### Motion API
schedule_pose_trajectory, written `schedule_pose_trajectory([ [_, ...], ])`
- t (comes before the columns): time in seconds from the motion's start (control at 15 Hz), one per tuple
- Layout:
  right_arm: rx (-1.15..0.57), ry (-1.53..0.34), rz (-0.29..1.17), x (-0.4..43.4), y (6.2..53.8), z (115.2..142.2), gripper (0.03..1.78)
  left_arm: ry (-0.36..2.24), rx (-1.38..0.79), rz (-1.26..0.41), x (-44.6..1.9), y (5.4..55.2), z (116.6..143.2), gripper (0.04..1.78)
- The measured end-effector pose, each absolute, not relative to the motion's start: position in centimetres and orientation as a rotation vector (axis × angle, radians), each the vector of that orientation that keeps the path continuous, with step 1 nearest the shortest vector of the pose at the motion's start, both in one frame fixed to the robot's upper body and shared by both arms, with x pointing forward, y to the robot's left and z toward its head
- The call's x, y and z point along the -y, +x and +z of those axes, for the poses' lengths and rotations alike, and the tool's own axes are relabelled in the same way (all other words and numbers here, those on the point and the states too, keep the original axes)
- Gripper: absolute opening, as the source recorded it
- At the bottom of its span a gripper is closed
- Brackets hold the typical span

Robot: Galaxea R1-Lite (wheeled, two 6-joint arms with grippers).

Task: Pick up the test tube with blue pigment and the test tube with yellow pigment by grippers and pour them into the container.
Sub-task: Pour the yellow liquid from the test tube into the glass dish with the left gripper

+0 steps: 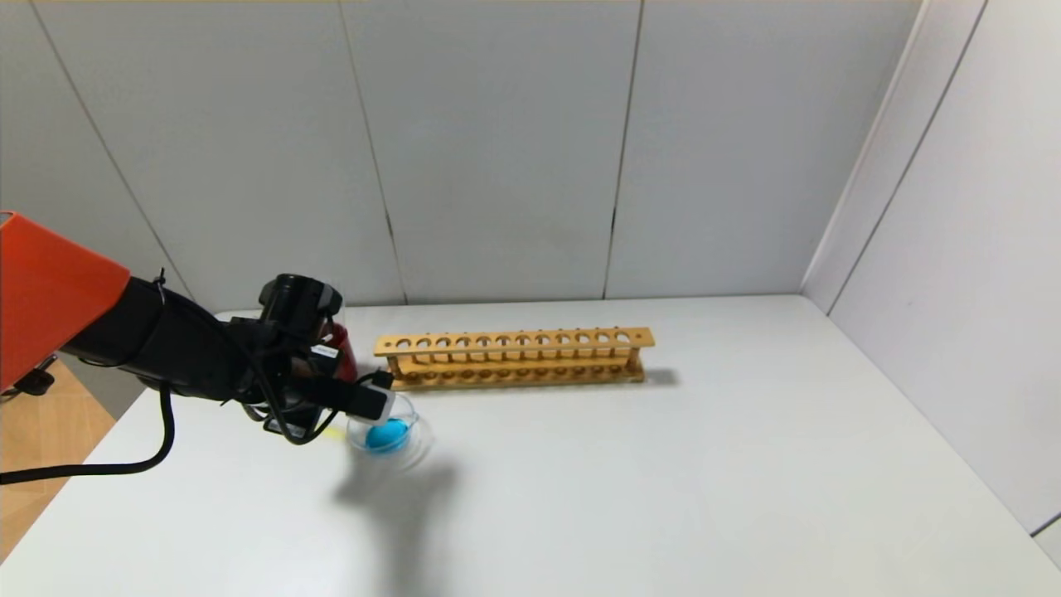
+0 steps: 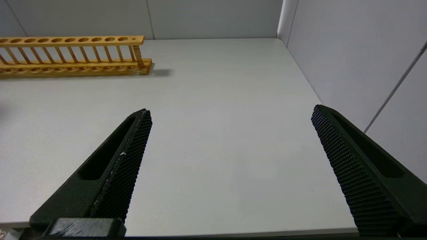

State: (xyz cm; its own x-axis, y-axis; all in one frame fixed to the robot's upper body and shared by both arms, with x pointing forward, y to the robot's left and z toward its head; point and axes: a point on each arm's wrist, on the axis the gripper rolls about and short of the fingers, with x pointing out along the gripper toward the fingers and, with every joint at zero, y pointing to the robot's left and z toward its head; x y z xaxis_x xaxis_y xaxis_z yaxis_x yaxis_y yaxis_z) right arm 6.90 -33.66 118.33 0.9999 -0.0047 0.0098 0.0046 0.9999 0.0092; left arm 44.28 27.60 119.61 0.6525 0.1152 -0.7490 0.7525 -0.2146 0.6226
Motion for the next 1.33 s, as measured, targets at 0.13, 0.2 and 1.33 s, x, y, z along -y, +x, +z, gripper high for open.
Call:
schedule_pose_trajectory([
  [0.13, 0.010, 0.009, -0.005, 33.66, 6.90, 118.33, 1.75, 1.718, -0.708, -0.688, -27.60, 44.32, 119.58, 0.34],
  [0.2, 0.010, 0.009, -0.005, 33.66, 6.90, 118.34, 1.75, 1.720, -0.707, -0.686, -27.59, 44.36, 119.63, 0.34],
  [1.33, 0.010, 0.009, -0.004, 33.66, 6.90, 118.33, 1.75, 1.810, -0.694, -0.685, -27.16, 45.26, 119.76, 0.34],
])
